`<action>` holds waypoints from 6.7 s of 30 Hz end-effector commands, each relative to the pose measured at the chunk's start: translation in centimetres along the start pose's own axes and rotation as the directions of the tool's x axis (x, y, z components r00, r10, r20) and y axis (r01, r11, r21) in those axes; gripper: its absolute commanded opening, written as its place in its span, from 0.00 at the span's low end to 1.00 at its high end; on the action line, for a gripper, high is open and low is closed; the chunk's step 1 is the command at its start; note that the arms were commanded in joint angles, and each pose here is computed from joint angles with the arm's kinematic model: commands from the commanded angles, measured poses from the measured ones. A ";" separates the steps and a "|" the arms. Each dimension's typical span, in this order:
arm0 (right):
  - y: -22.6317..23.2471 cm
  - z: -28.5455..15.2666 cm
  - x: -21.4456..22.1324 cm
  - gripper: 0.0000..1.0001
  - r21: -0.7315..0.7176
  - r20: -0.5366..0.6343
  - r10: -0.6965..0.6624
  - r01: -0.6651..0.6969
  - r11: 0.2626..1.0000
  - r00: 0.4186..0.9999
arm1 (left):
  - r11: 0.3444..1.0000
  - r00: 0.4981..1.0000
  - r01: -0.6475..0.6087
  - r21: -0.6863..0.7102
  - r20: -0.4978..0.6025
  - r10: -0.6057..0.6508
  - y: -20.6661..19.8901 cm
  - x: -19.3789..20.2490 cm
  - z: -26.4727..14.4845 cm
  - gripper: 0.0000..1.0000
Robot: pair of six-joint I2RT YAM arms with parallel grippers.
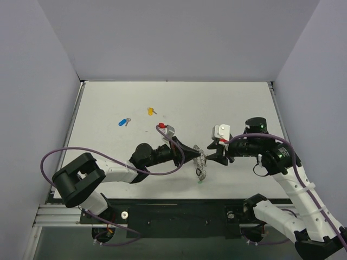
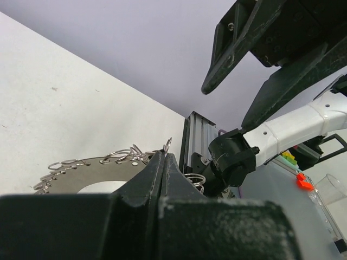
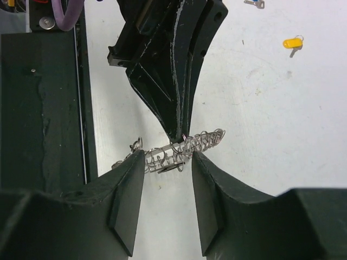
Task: Put the keys on the keyring
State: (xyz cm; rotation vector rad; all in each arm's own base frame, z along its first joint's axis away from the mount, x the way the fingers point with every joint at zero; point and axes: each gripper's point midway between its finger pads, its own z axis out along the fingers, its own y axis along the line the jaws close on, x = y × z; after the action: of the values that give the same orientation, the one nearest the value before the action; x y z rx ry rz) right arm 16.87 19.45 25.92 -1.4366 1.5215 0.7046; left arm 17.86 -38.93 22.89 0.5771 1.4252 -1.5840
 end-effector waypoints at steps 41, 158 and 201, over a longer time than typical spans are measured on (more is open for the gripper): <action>0.7 3.1 0.4 0.22 -0.126 0.117 0.149 -0.135 0.983 0.982 | 0.866 0.870 -0.446 0.225 0.338 0.360 -8.4 -8.8 -1.4 0.00; -1.5 0.4 3.6 0.00 -0.050 -0.465 0.228 -0.282 0.958 0.856 | 0.988 0.971 -0.111 0.111 -0.201 0.132 -2.0 -1.3 4.9 0.20; 2.6 -0.8 0.1 0.39 -0.359 -0.055 -0.237 0.202 0.911 0.970 | 0.895 0.929 -0.370 0.248 0.114 0.353 -6.8 -5.1 0.8 0.00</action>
State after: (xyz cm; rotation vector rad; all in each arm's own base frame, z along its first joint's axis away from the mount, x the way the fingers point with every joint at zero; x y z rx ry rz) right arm 14.98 17.69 25.24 -1.8939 1.4336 0.7218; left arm 15.45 -39.30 26.82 0.9183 1.1605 -1.4699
